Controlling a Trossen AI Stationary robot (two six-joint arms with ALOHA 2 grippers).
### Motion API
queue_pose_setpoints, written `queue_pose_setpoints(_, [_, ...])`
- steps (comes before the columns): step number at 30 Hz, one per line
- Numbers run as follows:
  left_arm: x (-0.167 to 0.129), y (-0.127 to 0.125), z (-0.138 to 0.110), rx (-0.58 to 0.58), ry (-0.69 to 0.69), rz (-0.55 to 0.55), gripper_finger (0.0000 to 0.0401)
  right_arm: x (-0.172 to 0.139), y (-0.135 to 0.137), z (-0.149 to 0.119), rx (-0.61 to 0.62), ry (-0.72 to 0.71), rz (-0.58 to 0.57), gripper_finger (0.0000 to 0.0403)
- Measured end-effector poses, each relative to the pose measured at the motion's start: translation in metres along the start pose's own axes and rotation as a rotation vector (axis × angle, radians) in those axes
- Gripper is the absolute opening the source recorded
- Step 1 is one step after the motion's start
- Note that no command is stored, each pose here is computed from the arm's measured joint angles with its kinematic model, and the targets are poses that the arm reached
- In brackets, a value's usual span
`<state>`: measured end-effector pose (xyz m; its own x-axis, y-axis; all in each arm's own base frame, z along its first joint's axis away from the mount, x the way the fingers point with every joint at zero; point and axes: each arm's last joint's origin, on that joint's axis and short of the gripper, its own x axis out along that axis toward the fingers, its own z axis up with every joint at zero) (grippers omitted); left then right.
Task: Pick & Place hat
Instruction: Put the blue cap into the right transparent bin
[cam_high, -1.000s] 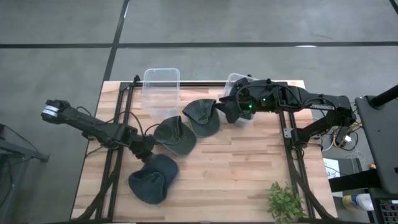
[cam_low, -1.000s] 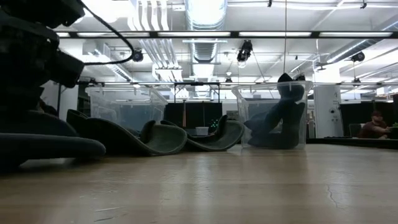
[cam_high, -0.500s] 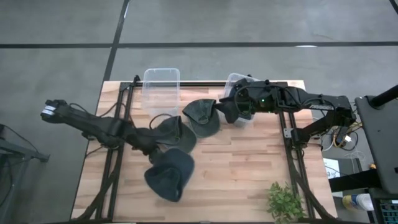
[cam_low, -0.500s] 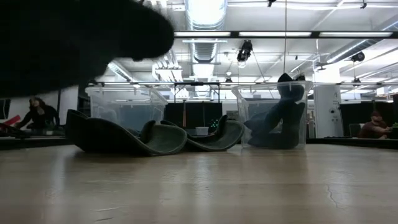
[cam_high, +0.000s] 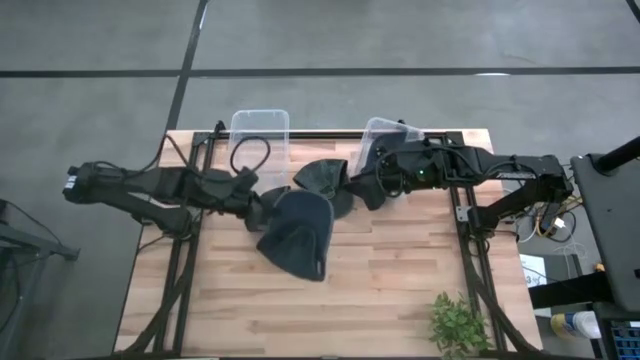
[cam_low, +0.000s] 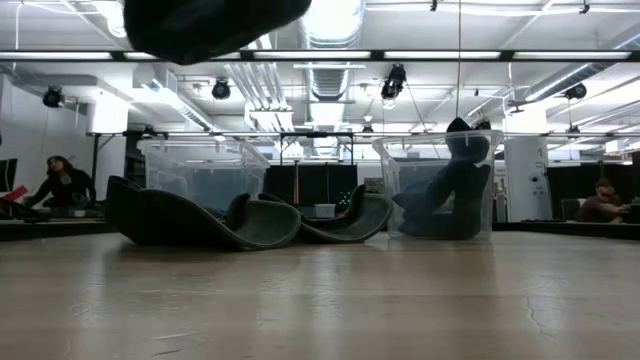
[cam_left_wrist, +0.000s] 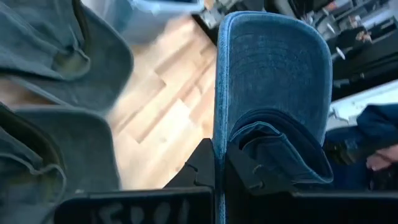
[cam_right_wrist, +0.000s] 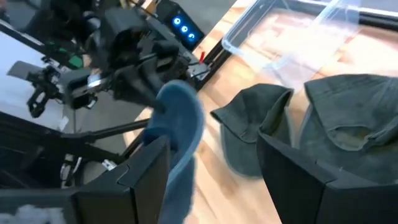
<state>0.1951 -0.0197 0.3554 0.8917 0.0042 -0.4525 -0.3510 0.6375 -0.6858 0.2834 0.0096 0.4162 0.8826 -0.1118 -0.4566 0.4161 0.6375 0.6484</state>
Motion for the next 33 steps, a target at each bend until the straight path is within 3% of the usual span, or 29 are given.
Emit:
queue_pose_setpoints(9, [-0.001,0.006,0.019,-0.03,-0.113,0.03,0.0007,0.003,0.016,-0.016,0.049,0.009,0.059,0.0233])
queue_pose_setpoints(20, [-0.001,0.003,0.022,-0.021,-0.126,-0.021,0.0007,0.056,0.017,-0.036,0.088,0.049,-0.009,0.0225])
queue_pose_setpoints(25, [-0.002,0.003,0.022,-0.017,-0.115,-0.024,0.0007,0.069,0.019,-0.04,0.09,0.045,0.004,0.0192])
queue_pose_setpoints(33, [-0.003,0.006,0.019,-0.007,-0.088,-0.004,0.0007,0.06,0.02,-0.036,0.085,0.026,0.012,0.0102])
